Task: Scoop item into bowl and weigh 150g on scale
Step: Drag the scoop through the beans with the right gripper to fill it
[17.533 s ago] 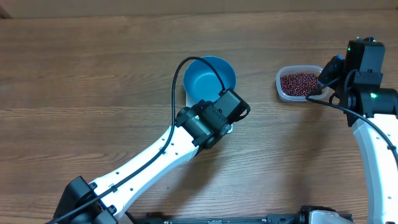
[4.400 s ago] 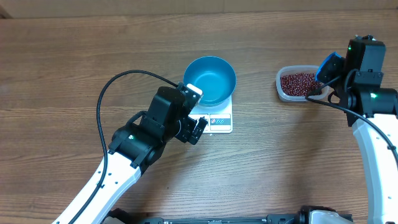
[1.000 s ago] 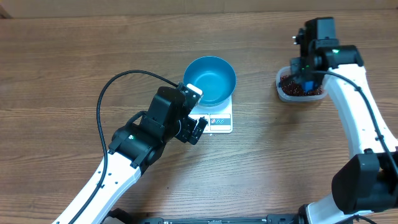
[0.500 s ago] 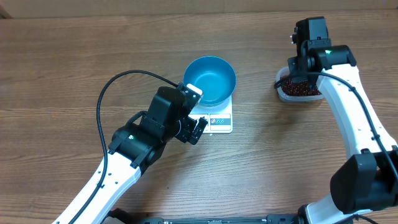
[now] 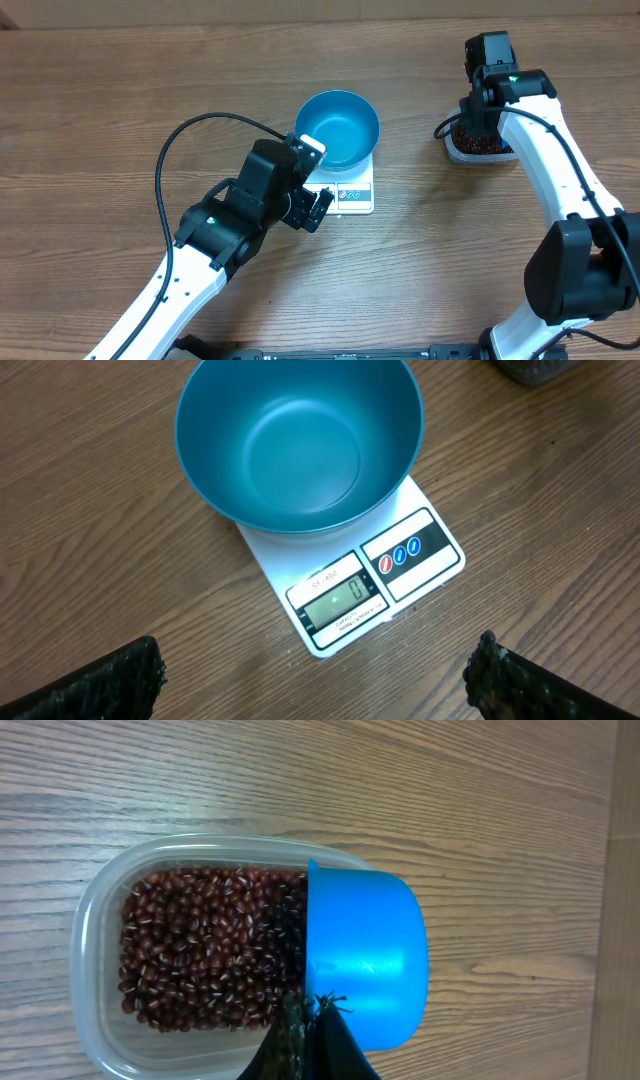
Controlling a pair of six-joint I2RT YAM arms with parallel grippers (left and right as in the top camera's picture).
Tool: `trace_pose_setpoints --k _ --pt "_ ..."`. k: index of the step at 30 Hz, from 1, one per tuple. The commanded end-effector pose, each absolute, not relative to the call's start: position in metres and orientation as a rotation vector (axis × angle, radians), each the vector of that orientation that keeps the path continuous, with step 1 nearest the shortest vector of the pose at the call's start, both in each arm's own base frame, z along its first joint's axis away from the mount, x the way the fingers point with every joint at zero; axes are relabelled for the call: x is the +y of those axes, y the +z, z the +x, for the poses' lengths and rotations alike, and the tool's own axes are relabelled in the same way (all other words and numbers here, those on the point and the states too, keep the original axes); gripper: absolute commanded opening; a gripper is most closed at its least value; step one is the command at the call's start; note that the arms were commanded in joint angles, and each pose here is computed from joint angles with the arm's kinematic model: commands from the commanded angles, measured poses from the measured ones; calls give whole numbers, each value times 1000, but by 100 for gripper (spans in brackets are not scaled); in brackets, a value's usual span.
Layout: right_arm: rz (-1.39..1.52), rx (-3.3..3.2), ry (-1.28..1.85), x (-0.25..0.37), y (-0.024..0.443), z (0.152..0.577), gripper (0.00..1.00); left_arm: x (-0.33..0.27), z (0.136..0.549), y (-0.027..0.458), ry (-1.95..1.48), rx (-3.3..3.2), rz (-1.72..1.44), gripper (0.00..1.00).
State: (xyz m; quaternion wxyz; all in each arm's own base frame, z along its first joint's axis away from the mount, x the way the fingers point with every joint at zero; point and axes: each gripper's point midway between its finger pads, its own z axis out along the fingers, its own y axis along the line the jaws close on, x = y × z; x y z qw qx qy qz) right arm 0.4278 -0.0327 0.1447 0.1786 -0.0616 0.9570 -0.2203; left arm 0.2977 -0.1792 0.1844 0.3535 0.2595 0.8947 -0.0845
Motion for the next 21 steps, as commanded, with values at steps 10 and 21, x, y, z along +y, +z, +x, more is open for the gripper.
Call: trace_pose_setpoints --k 10,21 --pt "-167 2703 -660 -38 151 427 4 -180 297 182 -239 2325 659 99" --pt "-194 2771 -593 -30 132 421 4 -180 297 182 -239 2325 659 99"
